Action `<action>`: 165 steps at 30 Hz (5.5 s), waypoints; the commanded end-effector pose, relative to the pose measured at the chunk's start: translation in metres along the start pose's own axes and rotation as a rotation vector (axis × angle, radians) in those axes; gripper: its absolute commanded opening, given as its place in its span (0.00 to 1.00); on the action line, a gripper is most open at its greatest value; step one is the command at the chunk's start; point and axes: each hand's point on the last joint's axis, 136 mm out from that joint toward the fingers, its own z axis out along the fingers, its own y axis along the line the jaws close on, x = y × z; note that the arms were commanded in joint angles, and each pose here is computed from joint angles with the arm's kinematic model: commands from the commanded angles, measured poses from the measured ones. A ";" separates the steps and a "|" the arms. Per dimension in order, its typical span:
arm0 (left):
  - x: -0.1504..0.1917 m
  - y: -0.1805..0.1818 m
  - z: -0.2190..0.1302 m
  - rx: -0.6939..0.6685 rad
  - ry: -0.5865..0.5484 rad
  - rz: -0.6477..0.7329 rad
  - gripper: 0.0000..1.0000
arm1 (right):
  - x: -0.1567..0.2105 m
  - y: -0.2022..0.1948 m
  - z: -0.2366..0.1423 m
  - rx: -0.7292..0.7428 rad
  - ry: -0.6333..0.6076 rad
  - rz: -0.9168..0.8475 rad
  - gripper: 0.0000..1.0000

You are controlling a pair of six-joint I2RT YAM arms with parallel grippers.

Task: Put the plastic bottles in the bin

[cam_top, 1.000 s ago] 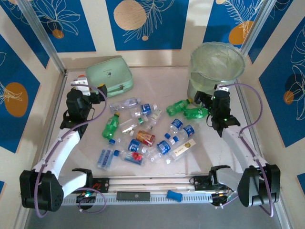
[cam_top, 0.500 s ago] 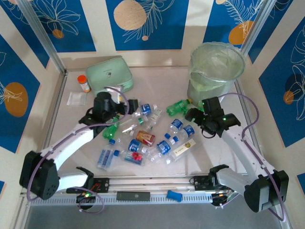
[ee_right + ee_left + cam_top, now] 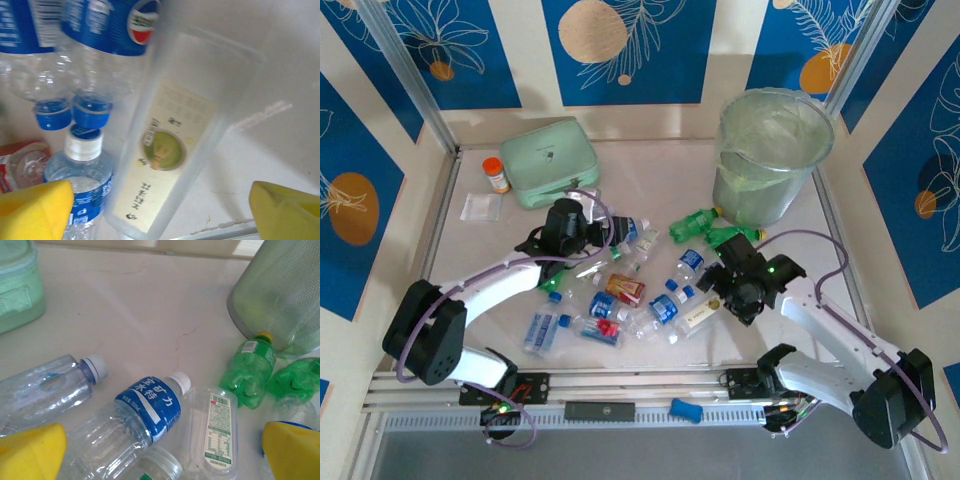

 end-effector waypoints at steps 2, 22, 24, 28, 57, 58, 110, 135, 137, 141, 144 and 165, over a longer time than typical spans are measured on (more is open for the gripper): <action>-0.011 0.004 -0.002 -0.031 -0.063 -0.006 1.00 | 0.015 -0.011 0.020 0.009 0.055 0.162 0.87; -0.001 0.017 -0.010 -0.088 -0.048 0.014 1.00 | -0.002 0.000 0.067 -0.012 -0.019 0.213 0.78; -0.001 0.019 -0.010 -0.094 -0.048 0.016 1.00 | -0.003 -0.001 0.069 -0.008 -0.025 0.215 0.73; -0.001 0.020 -0.011 -0.101 -0.051 0.017 1.00 | -0.003 -0.003 0.071 -0.010 -0.029 0.226 0.58; -0.005 0.089 -0.041 -0.116 -0.193 -0.420 1.00 | -0.131 0.229 -0.189 -0.544 -0.565 -0.692 0.39; -0.005 0.092 -0.044 -0.128 -0.195 -0.415 1.00 | -0.138 0.238 -0.198 -0.559 -0.600 -0.709 0.40; 0.000 0.097 -0.074 -0.197 -0.157 -0.312 1.00 | -0.380 0.168 -0.085 -0.077 -0.606 -0.506 0.47; -0.007 0.088 -0.094 -0.214 -0.088 -0.270 1.00 | -0.271 0.231 -0.241 -0.450 -0.838 -0.645 0.99; -0.003 0.087 -0.096 -0.221 -0.048 -0.265 1.00 | -0.245 0.237 -0.241 -0.492 -0.835 -0.690 0.99; 0.007 0.086 -0.107 -0.249 0.034 -0.258 1.00 | -0.189 0.244 -0.221 -0.561 -0.798 -0.775 0.99; 0.016 0.088 -0.119 -0.282 0.090 -0.254 1.00 | -0.156 0.244 -0.195 -0.602 -0.731 -0.788 0.99; 0.132 0.086 -0.181 -0.367 0.494 -0.373 1.00 | -0.070 0.250 -0.028 -0.588 -0.321 -0.702 0.99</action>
